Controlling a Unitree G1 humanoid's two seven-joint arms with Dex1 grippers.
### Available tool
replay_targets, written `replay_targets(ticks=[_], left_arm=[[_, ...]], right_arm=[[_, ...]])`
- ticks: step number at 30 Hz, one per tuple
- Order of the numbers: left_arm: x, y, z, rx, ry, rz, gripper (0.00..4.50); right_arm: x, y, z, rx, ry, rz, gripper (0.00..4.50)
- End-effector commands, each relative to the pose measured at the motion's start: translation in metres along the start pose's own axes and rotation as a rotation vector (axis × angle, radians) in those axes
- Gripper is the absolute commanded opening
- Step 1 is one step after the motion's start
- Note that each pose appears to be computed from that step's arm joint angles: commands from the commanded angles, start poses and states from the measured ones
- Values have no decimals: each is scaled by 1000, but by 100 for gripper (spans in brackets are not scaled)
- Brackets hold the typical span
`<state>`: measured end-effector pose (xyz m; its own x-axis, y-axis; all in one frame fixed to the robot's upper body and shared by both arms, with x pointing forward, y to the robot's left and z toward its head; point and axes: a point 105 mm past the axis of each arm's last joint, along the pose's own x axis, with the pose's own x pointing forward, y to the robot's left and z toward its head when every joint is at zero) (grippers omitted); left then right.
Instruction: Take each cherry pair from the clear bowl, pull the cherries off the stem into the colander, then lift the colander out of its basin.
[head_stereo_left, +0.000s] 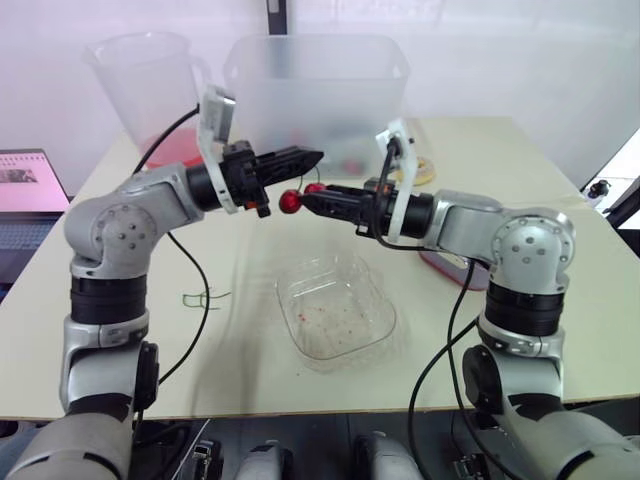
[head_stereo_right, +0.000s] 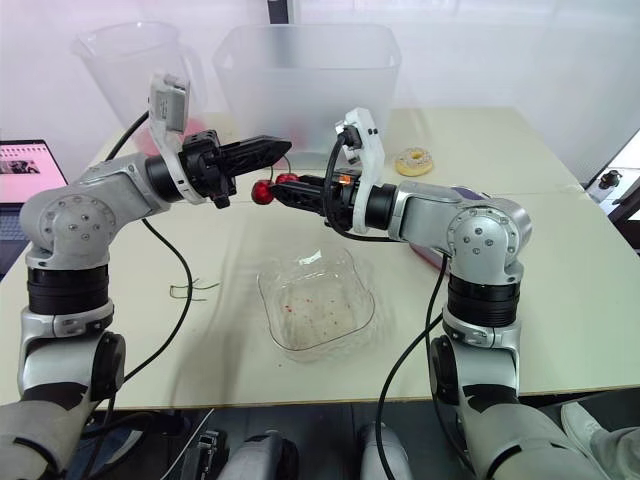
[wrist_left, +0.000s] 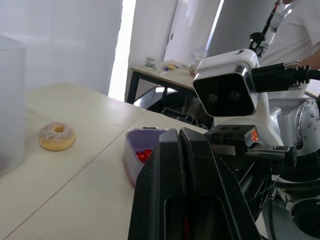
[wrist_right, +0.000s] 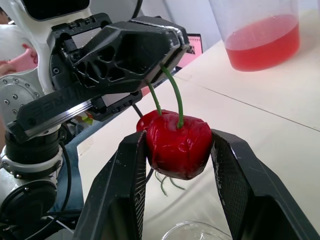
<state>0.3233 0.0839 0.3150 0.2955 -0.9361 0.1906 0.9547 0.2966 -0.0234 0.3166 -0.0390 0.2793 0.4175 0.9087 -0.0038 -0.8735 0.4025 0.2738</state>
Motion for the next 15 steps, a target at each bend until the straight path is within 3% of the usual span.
replay_targets(ticks=[1, 3, 7, 15], left_arm=[[0, -6, 9, 60, -22, -15, 0], [-1, -5, 9, 61, -23, -10, 0], [0, -4, 9, 59, -28, -6, 0], [1, -3, 9, 73, -26, 6, 0]], right_arm=[[-4, 5, 10, -29, -41, 11, 194], [-5, 3, 11, -35, -39, 4, 194], [-5, 3, 13, -44, -41, 5, 81], [-4, 10, 8, -59, -11, 37, 81]])
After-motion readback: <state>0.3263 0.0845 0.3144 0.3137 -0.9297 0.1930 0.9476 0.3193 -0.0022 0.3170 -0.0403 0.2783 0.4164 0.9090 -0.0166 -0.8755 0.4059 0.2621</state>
